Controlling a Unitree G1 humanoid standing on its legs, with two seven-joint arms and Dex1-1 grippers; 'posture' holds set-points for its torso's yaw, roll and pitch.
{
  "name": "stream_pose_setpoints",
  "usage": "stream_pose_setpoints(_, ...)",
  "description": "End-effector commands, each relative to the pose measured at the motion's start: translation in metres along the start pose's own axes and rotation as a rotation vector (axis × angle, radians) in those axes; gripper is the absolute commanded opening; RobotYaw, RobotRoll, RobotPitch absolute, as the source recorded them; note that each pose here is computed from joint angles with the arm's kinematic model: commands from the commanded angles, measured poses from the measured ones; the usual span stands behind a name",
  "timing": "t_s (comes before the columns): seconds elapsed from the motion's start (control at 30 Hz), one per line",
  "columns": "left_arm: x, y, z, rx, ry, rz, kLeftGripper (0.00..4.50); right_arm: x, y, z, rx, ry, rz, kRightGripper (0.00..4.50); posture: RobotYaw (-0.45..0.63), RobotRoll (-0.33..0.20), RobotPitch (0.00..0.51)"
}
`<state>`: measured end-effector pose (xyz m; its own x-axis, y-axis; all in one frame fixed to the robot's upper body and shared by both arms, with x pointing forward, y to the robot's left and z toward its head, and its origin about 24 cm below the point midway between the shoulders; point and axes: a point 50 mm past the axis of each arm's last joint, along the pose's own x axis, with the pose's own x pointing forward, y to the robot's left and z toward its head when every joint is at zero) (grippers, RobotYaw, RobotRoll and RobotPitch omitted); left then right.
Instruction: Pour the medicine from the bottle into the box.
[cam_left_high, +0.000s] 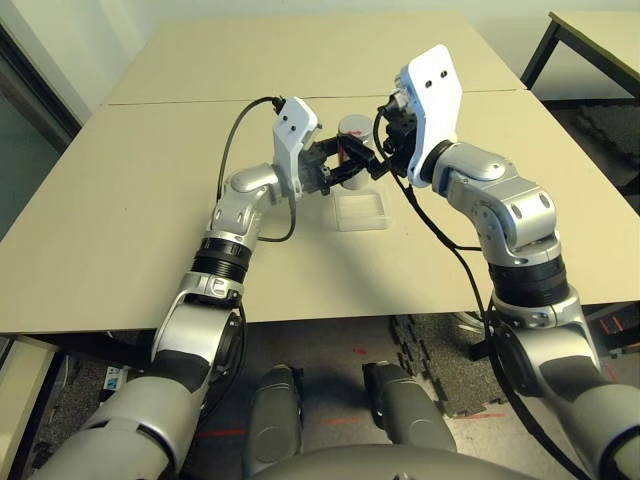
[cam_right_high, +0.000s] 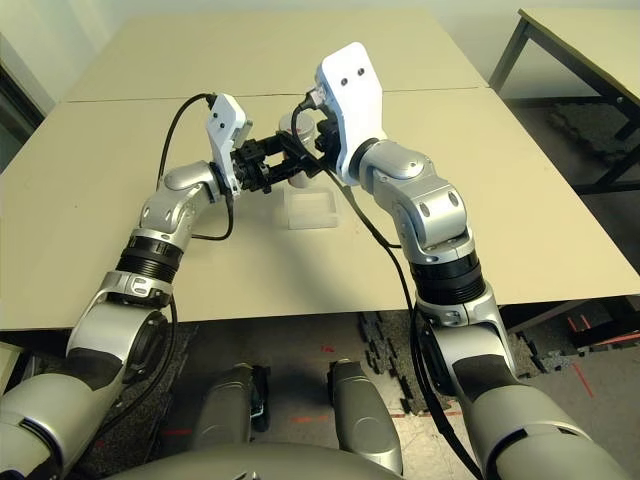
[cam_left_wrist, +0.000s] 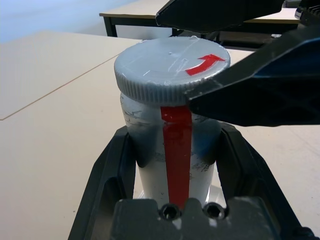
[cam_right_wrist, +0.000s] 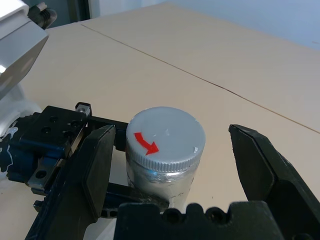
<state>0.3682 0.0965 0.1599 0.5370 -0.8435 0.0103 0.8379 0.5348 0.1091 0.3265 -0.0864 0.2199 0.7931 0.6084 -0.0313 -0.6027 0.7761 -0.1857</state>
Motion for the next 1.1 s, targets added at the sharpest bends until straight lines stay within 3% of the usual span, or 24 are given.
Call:
stream_pose_setpoints(0.03,-0.003,-0.001,0.000,-0.007,-0.007,-0.009,2.47,0.001,0.003,-0.003,-0.018,0.009,0.019,4.50,-0.20,0.000,0.091)
stream_pose_setpoints(0.23,-0.002,-0.003,0.000,-0.013,-0.008,-0.016,2.47,0.000,0.003,-0.004,-0.039,0.009,0.025,4.50,-0.20,0.000,0.087)
stream_pose_setpoints(0.43,-0.001,-0.004,0.000,-0.018,-0.006,-0.021,2.47,0.000,0.002,-0.002,-0.052,-0.005,0.027,2.57,-0.21,0.000,0.090)
stream_pose_setpoints(0.73,-0.007,-0.003,0.006,-0.013,-0.004,-0.081,2.47,-0.006,-0.005,0.002,0.027,-0.036,0.081,2.55,-0.20,0.000,0.094)
stream_pose_setpoints(1.1,-0.034,-0.009,0.039,0.042,0.031,-0.393,2.47,-0.033,-0.044,0.027,0.029,-0.108,0.493,2.55,-0.17,0.000,0.099)
